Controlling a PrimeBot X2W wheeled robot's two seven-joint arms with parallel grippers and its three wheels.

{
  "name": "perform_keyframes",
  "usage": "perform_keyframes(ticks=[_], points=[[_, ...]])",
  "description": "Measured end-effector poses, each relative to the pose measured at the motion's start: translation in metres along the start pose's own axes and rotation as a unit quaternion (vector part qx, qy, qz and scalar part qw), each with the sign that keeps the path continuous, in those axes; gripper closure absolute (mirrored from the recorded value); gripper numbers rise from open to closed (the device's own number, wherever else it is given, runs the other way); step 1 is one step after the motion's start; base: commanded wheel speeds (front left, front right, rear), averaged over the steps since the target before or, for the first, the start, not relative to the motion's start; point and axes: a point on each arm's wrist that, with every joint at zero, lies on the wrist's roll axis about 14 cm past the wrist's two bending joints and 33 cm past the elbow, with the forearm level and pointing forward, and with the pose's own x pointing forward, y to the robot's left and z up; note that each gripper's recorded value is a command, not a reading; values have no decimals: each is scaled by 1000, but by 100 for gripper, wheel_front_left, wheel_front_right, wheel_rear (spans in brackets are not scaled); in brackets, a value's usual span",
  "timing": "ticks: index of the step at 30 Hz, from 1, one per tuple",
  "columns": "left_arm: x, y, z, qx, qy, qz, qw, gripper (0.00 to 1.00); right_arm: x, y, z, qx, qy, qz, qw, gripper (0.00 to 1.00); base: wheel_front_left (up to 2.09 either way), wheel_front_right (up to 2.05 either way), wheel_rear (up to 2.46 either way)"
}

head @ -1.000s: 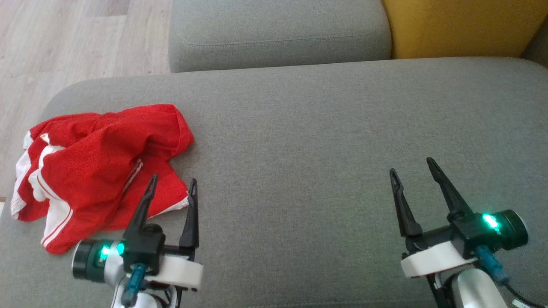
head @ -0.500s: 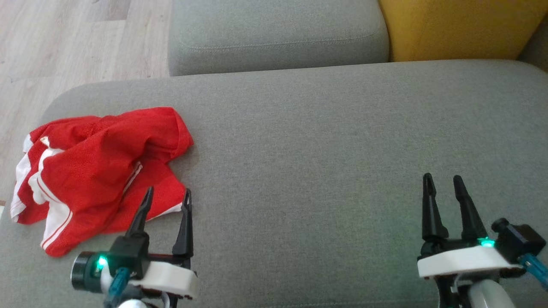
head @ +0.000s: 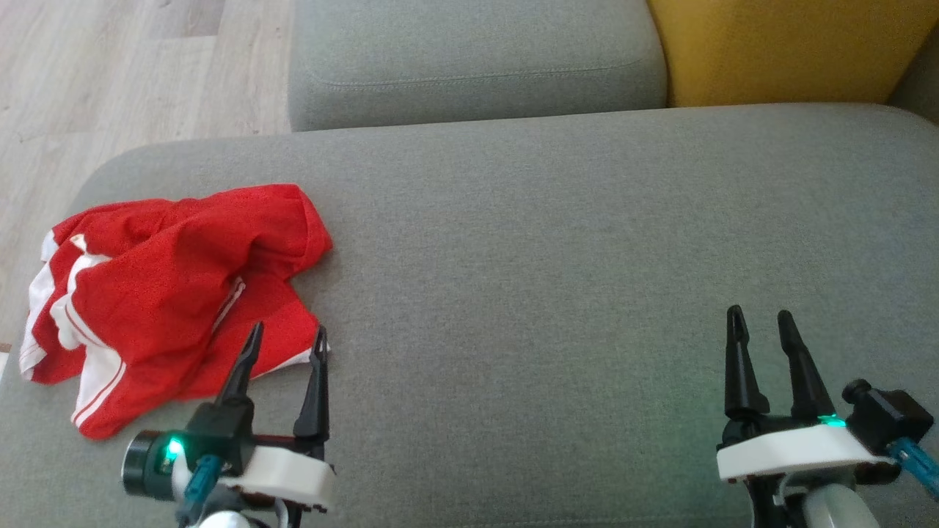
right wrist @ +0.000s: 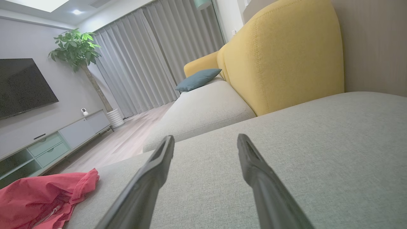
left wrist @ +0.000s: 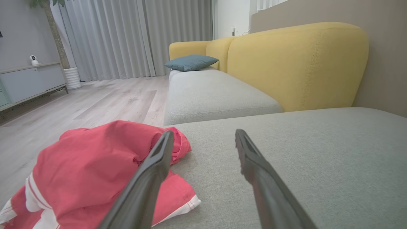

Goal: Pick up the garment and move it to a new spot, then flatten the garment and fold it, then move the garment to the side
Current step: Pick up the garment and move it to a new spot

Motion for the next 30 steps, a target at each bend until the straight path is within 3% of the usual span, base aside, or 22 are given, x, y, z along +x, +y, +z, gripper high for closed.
perform_keyframes(ticks=[14,30], points=[[-19,37,-2,8,6,62,998,0,12,38,-17,1,25,59,998,0,0,0,0],[-91,115,-5,16,18,210,978,0,24,122,-53,14,83,182,980,0,0,0,0]])
